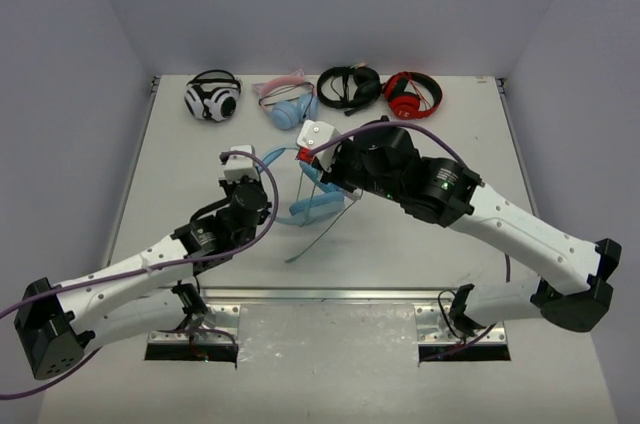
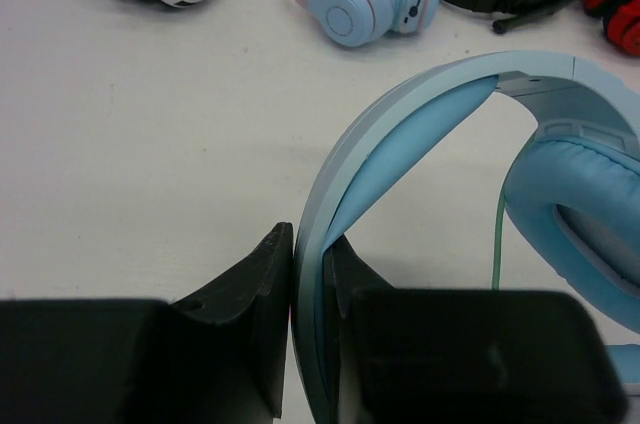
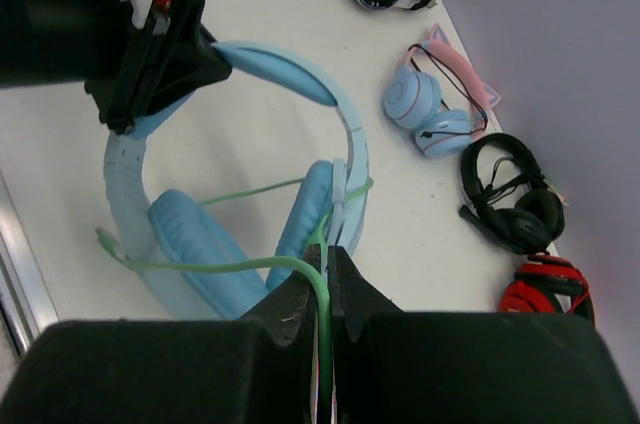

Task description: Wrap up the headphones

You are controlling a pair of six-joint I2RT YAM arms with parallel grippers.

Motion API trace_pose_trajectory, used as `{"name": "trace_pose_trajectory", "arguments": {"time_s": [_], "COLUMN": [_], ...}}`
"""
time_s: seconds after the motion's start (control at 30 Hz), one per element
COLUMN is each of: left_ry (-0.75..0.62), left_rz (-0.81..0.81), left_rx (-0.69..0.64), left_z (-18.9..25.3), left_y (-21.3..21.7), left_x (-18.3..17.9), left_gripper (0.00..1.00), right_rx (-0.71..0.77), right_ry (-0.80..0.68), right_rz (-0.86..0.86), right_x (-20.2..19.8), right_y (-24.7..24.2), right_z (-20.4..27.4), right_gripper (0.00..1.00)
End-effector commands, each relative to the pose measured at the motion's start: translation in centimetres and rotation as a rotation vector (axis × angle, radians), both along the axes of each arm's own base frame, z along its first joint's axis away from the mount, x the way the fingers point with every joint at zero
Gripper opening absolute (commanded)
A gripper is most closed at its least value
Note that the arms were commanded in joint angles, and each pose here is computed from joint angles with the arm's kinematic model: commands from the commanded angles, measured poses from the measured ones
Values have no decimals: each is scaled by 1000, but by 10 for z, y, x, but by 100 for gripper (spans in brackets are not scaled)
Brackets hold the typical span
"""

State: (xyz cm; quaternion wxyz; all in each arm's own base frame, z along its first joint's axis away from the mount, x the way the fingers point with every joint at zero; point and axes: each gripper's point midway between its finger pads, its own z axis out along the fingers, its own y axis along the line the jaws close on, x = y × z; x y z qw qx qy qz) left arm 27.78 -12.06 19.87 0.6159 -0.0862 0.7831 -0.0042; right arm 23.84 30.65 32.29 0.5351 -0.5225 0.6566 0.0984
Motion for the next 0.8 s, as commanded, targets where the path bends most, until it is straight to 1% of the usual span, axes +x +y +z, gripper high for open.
{"name": "trace_pose_trajectory", "arguments": {"time_s": [0.0, 0.13, 0.2, 0.23, 0.27, 0.3, 0.33, 0.4, 0.43, 0.53, 0.57, 0.6, 0.63, 0.67, 0.73, 0.77], "left_ry": [-39, -42, -48, -36, -31, -23, -13, -2, 1, -24, -30, -29, -50, -50, -83, -103], "left_rz": [-70, -98, -130, -141, -141, -125, -97, -45, -19, -7, -13, -34, -50, -67, -123, -135], "left_rx": [-97, -110, -104, -84, -79, -74, -66, -75, -78, -113, -112, -101, -119, -112, -120, -136], "left_z": [32, 38, 41, 37, 37, 36, 35, 36, 36, 47, 46, 46, 50, 44, 50, 54], "left_y": [-25, -32, -40, -43, -44, -43, -42, -37, -36, -40, -42, -46, -51, -53, -60, -61], "left_x": [0, -2, -3, -3, -3, -2, -1, 1, 2, 7, 8, 9, 12, 11, 12, 12], "left_gripper": [0, 0, 0, 0, 0, 0, 0, 0, 0, 0, 0, 0, 0, 0, 1, 0], "right_rx": [69, 111, 143, 179, 175, 182, 233, 253, 287, 365, 372, 364, 361, 305, 201, 131], "right_ry": [-144, -73, -81, -69, -35, -13, 17, 90, 136, 154, 143, 132, 99, 100, 55, 38], "right_rz": [10, 66, 53, 54, 58, 75, 95, 136, 161, 152, 117, 87, 66, 15, -22, -98], "right_x": [22, 15, 20, 19, 20, 16, 10, 0, -8, -10, -4, 3, 10, 21, 40, 55], "right_y": [13, 30, 34, 35, 38, 42, 46, 56, 61, 64, 62, 61, 59, 51, 48, 33], "right_z": [50, 52, 56, 65, 61, 63, 78, 76, 79, 92, 94, 92, 101, 91, 82, 70], "right_gripper": [4, 3, 2, 2, 1, 1, 1, 1, 1, 1, 1, 1, 1, 1, 1, 1]}}
